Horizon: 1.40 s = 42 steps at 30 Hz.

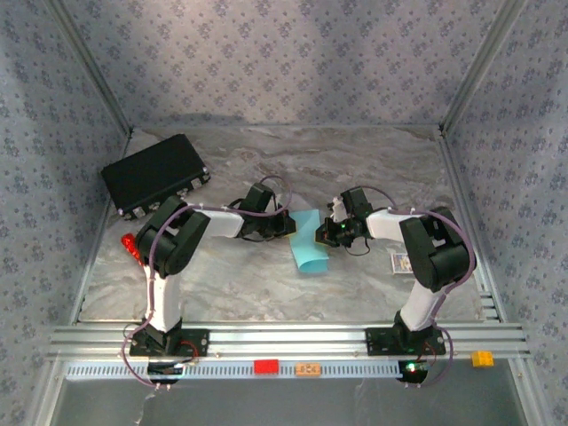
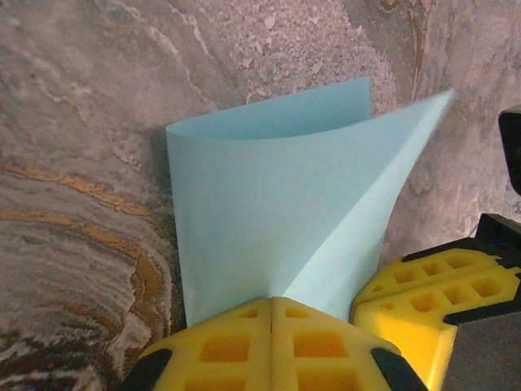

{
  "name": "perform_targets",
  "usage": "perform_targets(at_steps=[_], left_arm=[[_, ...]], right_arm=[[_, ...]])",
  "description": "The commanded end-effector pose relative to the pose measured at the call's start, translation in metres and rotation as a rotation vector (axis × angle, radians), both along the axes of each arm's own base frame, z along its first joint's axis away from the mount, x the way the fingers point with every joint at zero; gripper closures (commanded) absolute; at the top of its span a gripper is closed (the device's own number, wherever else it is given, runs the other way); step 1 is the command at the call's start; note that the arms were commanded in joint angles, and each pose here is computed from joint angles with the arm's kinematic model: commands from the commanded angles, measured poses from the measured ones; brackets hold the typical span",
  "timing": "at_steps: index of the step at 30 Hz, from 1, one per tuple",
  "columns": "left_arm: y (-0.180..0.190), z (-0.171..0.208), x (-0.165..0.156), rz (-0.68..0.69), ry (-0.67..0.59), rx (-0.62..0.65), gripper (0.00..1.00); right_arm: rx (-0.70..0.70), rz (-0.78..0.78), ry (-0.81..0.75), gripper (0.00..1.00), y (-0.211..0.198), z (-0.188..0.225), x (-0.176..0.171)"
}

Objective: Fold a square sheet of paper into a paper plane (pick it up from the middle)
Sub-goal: First fold the square sheet of paper in half at the center of the table.

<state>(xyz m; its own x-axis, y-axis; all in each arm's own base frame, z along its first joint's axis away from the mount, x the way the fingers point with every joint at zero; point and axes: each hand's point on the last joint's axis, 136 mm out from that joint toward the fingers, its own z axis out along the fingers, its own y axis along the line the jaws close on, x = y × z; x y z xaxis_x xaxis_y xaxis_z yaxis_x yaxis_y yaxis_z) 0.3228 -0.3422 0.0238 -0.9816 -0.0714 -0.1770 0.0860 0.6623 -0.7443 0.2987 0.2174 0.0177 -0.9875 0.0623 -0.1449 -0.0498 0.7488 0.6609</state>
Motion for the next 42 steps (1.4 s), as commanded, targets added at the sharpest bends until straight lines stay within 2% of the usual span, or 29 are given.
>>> perform_targets(at_steps=[1, 5, 9, 14, 23, 31, 42], left_arm=[[0.02, -0.024, -0.002, 0.023, 0.024, 0.103, 0.97], [0.005, 0.013, 0.009, 0.0, -0.035, 0.03, 0.95], [-0.007, 0.03, 0.009, -0.047, -0.049, -0.031, 0.94], [-0.006, 0.01, 0.008, -0.078, -0.005, 0.003, 0.94], [0.011, -0.017, 0.036, 0.009, 0.033, 0.046, 0.95], [0.026, -0.014, 0.061, 0.13, 0.036, 0.087, 0.96], [0.03, -0.014, 0.08, 0.186, 0.074, 0.159, 0.97]], right_arm=[[-0.131, -0.043, 0.112, 1.0, -0.025, -0.033, -0.023], [-0.131, -0.043, 0.112, 1.0, -0.025, -0.033, -0.023], [-0.131, -0.044, 0.112, 1.0, -0.025, -0.033, -0.022], [-0.126, -0.042, 0.112, 1.0, -0.024, -0.033, -0.022], [-0.129, -0.041, 0.115, 1.0, -0.025, -0.034, -0.023], [-0.13, -0.038, 0.115, 1.0, -0.025, -0.034, -0.024], [-0.127, -0.038, 0.111, 1.0, -0.025, -0.033, -0.025]])
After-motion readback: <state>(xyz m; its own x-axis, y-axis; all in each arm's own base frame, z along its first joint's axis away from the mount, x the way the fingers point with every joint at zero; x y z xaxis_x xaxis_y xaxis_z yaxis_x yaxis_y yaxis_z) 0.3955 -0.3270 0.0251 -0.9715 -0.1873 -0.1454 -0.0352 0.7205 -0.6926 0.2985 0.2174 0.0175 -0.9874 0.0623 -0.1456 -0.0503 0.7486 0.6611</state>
